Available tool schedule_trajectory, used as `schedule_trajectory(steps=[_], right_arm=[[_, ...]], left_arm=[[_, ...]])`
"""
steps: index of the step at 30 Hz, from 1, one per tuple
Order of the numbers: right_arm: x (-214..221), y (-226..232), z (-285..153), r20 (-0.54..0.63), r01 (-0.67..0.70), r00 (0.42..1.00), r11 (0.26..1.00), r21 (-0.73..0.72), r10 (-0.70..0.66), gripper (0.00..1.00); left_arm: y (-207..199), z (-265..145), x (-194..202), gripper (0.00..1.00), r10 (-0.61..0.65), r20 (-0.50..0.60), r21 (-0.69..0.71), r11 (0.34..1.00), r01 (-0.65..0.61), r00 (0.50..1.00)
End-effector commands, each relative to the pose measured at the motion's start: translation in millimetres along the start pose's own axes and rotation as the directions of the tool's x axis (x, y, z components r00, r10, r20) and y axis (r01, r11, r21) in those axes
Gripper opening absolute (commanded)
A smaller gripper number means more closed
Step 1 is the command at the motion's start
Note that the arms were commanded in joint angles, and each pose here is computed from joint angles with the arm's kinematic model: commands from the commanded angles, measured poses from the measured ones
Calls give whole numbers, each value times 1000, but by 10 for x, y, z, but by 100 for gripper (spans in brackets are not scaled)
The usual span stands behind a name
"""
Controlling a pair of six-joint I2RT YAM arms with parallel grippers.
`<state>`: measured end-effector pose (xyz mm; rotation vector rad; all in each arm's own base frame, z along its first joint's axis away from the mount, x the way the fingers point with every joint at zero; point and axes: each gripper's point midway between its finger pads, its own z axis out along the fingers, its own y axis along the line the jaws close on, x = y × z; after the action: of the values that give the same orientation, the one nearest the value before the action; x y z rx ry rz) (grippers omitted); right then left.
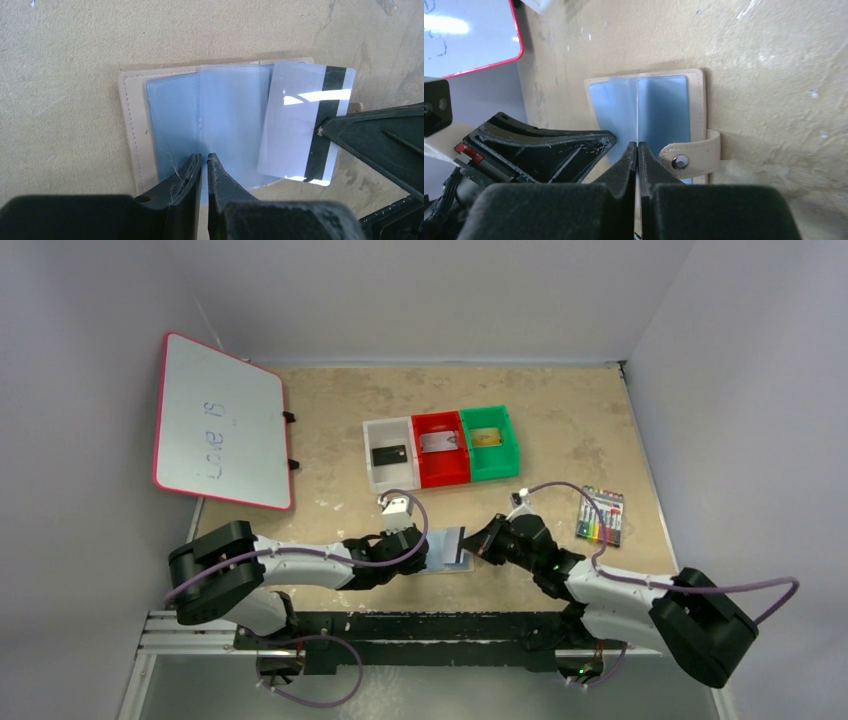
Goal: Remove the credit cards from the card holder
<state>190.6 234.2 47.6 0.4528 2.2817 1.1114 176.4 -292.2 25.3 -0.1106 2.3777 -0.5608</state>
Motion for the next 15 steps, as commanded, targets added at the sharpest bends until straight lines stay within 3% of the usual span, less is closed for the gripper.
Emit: schedule_trajectory(steps=[1,15], right_arm=[[-200,-11,-49,72,51,996,996,69,-56,0],[-385,199,-330,165,124,979,992,1,-122,0]], left_arm=[[15,-17,13,9,43,-15,-21,999,-43,999],[-74,-46,-94,10,37,22,8,999,-37,999]])
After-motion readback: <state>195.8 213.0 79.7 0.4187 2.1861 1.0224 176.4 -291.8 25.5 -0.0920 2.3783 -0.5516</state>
